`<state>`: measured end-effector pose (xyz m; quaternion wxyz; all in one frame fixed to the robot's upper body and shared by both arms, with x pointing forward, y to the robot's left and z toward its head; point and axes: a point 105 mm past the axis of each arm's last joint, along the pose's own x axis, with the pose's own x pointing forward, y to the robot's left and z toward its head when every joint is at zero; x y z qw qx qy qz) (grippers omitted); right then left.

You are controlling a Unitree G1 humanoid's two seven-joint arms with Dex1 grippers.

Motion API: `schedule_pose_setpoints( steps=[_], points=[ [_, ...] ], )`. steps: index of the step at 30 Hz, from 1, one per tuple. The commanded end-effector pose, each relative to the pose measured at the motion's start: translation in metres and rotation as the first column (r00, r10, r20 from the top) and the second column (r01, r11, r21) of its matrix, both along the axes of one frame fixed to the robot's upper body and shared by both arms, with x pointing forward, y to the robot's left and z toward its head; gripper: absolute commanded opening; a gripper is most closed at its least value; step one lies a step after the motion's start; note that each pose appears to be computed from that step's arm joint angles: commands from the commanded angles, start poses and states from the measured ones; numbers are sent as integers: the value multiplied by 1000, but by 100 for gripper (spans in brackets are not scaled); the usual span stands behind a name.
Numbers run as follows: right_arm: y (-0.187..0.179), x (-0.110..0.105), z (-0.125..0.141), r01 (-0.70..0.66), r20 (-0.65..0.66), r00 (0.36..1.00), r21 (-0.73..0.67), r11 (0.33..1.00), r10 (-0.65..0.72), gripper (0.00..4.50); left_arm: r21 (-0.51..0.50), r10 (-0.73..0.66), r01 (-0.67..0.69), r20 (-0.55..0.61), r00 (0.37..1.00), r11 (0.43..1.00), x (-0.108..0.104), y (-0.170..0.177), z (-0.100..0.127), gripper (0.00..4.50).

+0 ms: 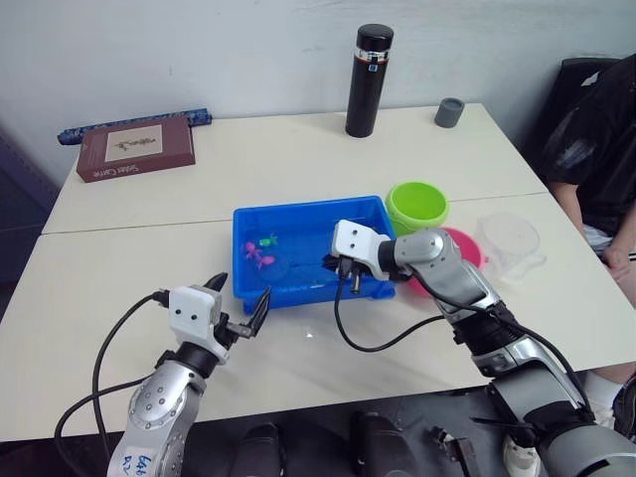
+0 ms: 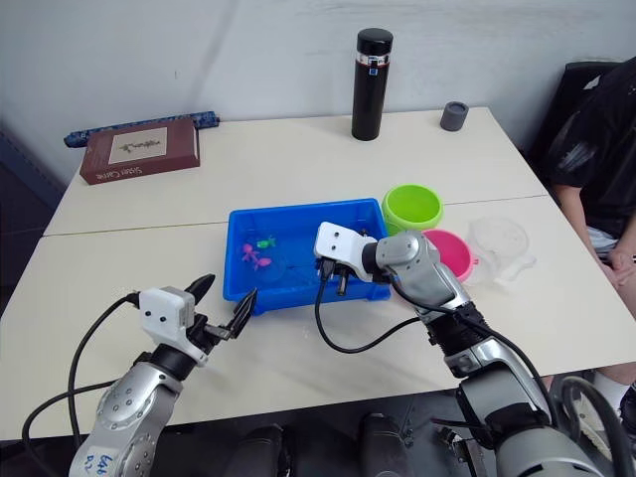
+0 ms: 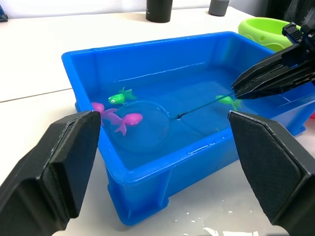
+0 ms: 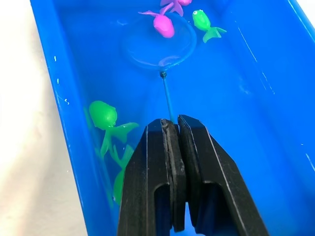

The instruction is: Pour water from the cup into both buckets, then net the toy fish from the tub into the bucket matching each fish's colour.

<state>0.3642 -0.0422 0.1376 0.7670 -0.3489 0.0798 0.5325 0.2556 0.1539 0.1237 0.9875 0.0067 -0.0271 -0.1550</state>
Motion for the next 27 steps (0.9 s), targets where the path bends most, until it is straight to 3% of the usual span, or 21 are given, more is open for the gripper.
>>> schedule_pose_setpoints(
  steps=[1,20,27],
  points=[
    [-4,1,27,-3,53,999,39,999,1,0,-2,-10,10,56,998,1000,-2,-3,15,446],
    [-53,-19,54,142,-6,990,84,986,-142,0,-4,-72,72,46,996,997,5,-12,15,446],
    [-79,-30,83,243,-27,970,159,957,-242,0,38,-177,175,59,982,984,6,-22,16,446]
  ],
)
